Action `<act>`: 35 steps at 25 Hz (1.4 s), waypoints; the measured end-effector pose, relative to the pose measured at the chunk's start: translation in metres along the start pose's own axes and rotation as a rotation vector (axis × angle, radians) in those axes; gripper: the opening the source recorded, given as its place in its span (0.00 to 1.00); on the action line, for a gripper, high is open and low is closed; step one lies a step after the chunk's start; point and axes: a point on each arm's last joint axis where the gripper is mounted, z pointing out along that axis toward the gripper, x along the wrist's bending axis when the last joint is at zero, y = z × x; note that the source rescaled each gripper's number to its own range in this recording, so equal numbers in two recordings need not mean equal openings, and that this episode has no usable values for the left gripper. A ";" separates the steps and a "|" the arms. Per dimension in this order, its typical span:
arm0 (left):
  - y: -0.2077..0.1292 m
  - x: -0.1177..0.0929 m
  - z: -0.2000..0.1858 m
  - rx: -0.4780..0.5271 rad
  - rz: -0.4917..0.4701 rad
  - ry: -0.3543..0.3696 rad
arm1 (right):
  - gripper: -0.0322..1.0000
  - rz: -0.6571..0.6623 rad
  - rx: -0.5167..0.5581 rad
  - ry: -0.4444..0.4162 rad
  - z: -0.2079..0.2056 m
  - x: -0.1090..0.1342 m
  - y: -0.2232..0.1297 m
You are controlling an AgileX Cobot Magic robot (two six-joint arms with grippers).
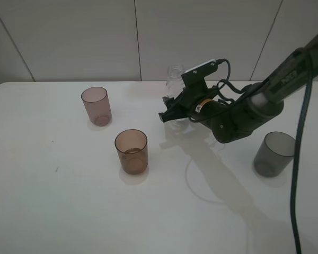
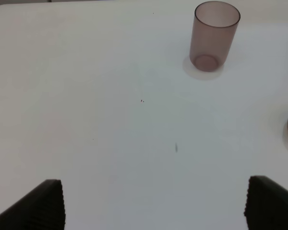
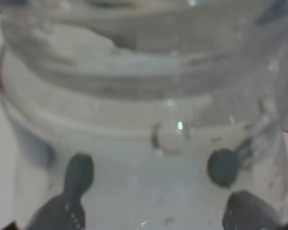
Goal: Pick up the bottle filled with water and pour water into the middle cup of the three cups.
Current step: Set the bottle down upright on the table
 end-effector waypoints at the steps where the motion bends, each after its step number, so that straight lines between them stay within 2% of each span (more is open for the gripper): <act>1: 0.000 0.000 0.000 0.000 0.000 0.000 | 0.06 0.000 -0.001 0.000 0.000 0.000 0.000; 12: 0.000 0.000 0.000 0.000 0.000 0.000 | 0.07 -0.002 0.024 0.003 0.003 0.002 -0.011; 14: 0.000 0.000 0.000 0.000 0.000 0.000 | 0.26 0.001 0.018 -0.001 0.003 0.001 -0.010; 16: 0.000 0.000 0.000 0.000 0.000 0.000 | 0.55 0.001 0.015 -0.002 0.003 0.001 -0.010; 17: 0.000 0.000 0.000 0.000 0.000 0.000 | 0.64 0.003 0.015 -0.004 0.003 0.001 -0.010; 18: 0.000 0.000 0.000 0.000 0.000 0.000 | 0.72 0.003 0.015 -0.004 0.003 0.001 -0.010; 20: 0.000 0.000 0.000 0.000 0.000 0.000 | 0.79 0.003 0.009 -0.005 0.003 0.001 -0.008; 24: 0.000 0.000 0.000 0.000 0.000 0.000 | 0.80 0.003 -0.030 -0.011 -0.002 -0.002 0.008; 35: 0.000 0.000 0.000 0.000 0.000 0.000 | 0.82 -0.002 -0.184 -0.030 -0.037 -0.016 0.087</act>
